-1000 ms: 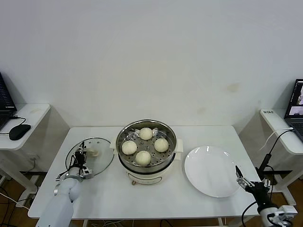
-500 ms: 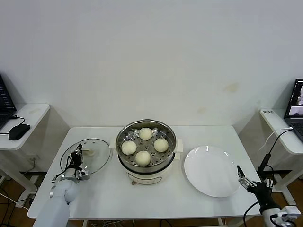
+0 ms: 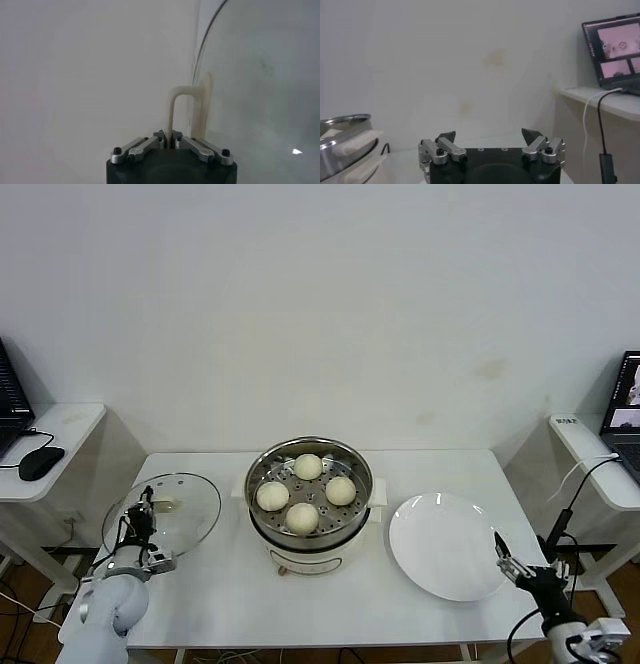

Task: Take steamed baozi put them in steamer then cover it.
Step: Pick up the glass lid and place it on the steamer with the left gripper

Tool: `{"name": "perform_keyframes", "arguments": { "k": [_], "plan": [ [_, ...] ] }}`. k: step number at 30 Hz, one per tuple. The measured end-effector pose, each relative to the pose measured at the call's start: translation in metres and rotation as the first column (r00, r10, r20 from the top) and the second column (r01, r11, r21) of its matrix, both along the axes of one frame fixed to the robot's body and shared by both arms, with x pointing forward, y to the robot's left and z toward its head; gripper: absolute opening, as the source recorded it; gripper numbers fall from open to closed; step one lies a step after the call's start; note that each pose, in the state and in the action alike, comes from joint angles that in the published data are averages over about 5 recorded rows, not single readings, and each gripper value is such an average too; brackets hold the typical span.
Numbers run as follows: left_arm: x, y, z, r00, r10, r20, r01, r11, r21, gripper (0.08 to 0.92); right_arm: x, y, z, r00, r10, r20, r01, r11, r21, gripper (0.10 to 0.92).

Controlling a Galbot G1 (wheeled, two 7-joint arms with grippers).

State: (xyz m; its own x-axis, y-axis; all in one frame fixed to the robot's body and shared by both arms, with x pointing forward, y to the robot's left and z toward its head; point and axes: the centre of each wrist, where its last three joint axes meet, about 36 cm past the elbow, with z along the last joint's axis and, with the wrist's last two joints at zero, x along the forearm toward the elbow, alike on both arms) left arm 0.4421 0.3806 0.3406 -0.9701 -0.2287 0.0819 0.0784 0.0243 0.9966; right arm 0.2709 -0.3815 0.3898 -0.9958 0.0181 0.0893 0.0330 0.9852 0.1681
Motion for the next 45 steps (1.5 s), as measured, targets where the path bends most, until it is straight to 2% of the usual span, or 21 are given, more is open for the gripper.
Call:
{"name": "perform_keyframes", "arguments": {
  "k": [9, 14, 18, 24, 35, 45],
  "plan": [
    [-0.024, -0.027, 0.067, 0.9953, 0.039, 0.089, -0.042, 0.999, 0.031, 0.147, 0.0, 0.007, 0.002, 1.0, -0.001, -0.022, 0.001, 1.0, -0.012, 0.823],
    [-0.031, -0.06, 0.102, 0.9888, 0.059, 0.137, -0.066, 0.997, 0.048, 0.147, 0.002, 0.01, -0.001, 1.0, -0.006, -0.029, 0.006, 1.0, -0.018, 0.823],
    [-0.035, -0.089, 0.119, 0.9858, 0.06, 0.157, -0.067, 0.997, 0.036, 0.147, 0.002, 0.011, -0.004, 0.999, -0.008, -0.038, 0.008, 1.0, -0.02, 0.823],
    [-0.037, -0.133, 0.126, 0.9859, 0.035, 0.164, -0.035, 0.999, -0.002, 0.147, 0.003, 0.012, -0.01, 0.998, -0.015, -0.054, 0.013, 0.999, -0.031, 0.823],
    [-0.031, -0.221, 0.126, 0.9878, -0.06, 0.143, 0.075, 0.992, -0.1, 0.147, 0.002, 0.013, -0.02, 0.997, -0.035, -0.076, 0.031, 0.998, -0.049, 0.823],
    [-0.018, -0.287, 0.127, 0.9788, -0.154, 0.135, 0.175, 0.972, -0.156, 0.147, 0.005, 0.013, -0.028, 0.994, -0.037, -0.1, 0.031, 0.998, -0.06, 0.823]
  ]
}}
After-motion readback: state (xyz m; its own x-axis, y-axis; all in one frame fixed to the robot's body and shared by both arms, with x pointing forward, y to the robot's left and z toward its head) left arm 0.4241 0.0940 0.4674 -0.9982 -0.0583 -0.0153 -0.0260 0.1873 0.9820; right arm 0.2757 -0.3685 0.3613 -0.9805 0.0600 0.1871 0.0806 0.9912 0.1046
